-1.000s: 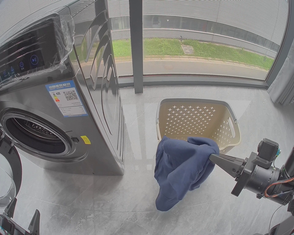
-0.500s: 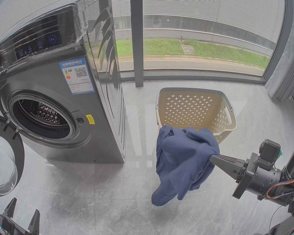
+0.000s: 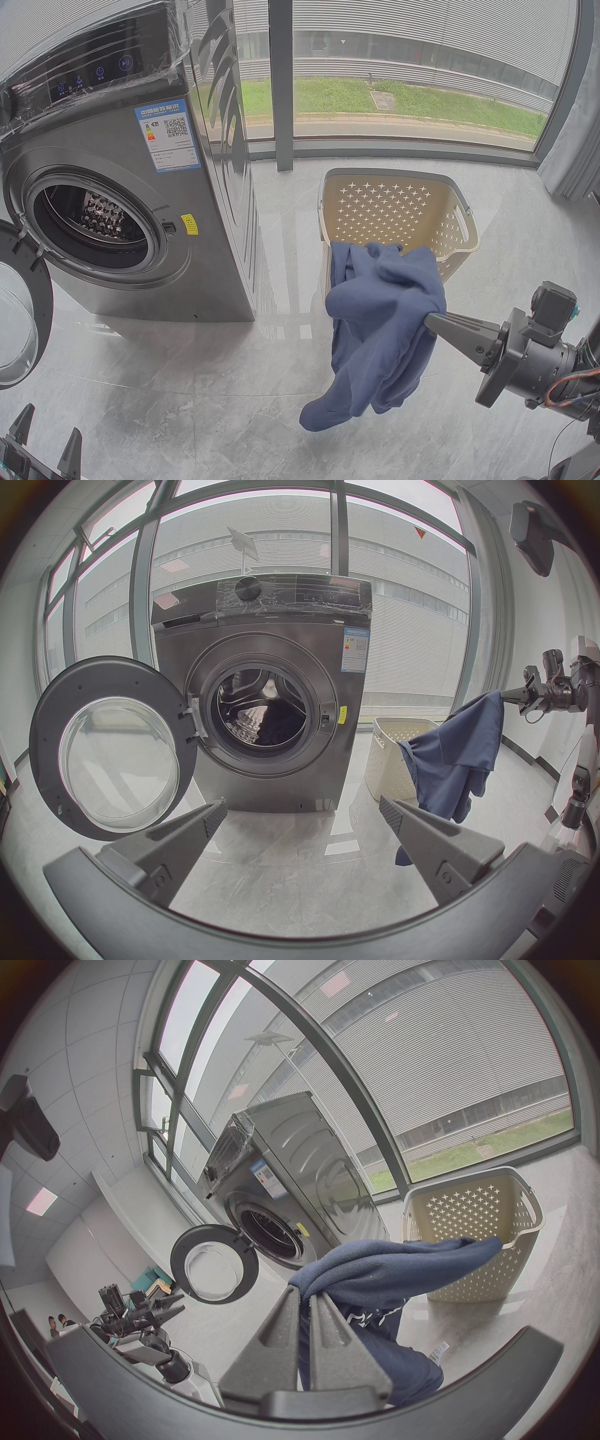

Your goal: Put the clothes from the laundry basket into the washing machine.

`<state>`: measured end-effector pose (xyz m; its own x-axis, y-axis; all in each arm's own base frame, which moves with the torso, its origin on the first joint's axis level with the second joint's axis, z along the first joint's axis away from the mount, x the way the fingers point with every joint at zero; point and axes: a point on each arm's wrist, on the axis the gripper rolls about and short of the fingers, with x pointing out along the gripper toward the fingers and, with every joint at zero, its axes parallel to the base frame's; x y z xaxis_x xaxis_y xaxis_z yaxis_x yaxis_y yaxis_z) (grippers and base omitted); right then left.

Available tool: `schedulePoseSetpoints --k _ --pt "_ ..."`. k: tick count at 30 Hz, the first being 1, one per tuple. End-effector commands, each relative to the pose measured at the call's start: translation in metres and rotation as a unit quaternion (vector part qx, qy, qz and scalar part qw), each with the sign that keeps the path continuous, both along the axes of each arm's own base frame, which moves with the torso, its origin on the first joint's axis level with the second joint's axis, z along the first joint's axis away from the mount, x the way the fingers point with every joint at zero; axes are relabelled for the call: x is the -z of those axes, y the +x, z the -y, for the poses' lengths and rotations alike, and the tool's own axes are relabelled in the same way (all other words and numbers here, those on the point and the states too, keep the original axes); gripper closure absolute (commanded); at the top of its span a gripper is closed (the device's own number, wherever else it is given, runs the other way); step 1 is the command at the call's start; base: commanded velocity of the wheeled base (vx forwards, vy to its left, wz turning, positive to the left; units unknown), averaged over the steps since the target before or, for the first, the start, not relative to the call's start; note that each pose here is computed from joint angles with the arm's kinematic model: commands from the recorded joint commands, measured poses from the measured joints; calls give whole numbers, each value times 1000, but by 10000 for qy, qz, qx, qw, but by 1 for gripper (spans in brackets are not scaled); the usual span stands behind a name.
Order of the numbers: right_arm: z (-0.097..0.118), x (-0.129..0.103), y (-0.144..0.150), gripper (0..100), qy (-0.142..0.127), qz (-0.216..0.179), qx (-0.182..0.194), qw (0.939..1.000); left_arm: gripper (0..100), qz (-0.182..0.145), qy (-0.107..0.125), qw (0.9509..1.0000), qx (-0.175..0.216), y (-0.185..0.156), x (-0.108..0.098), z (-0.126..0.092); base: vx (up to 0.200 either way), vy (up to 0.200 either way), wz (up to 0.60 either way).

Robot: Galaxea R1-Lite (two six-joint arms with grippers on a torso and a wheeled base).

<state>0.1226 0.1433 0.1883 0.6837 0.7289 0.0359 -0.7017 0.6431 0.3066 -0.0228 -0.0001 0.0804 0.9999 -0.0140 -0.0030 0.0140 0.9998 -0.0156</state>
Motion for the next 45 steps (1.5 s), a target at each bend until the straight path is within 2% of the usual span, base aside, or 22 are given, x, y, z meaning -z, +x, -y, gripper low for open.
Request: schedulePoseSetpoints --k 1,3,16,22,40,45 --pt "-1 0 0 100 21 29 -8 10000 0 7 1 10000 -1 0 4 0 0 200 0" --pt "-3 -1 -1 100 75 84 -61 9999 0 0 1 10000 -1 0 4 0 0 200 0" --pt "-6 4 2 100 -8 4 -54 10000 0 7 1 10000 -1 0 4 0 0 200 0" --pt "-7 5 3 100 -38 -21 -54 10000 0 7 1 10000 -1 0 4 0 0 0 0" --pt "-8 6 4 100 -61 -40 -54 10000 0 0 1 10000 -1 0 4 0 -200 0 0" --pt "-8 6 4 100 -55 -25 -54 10000 0 7 9 10000 -1 0 4 0 0 0 0"
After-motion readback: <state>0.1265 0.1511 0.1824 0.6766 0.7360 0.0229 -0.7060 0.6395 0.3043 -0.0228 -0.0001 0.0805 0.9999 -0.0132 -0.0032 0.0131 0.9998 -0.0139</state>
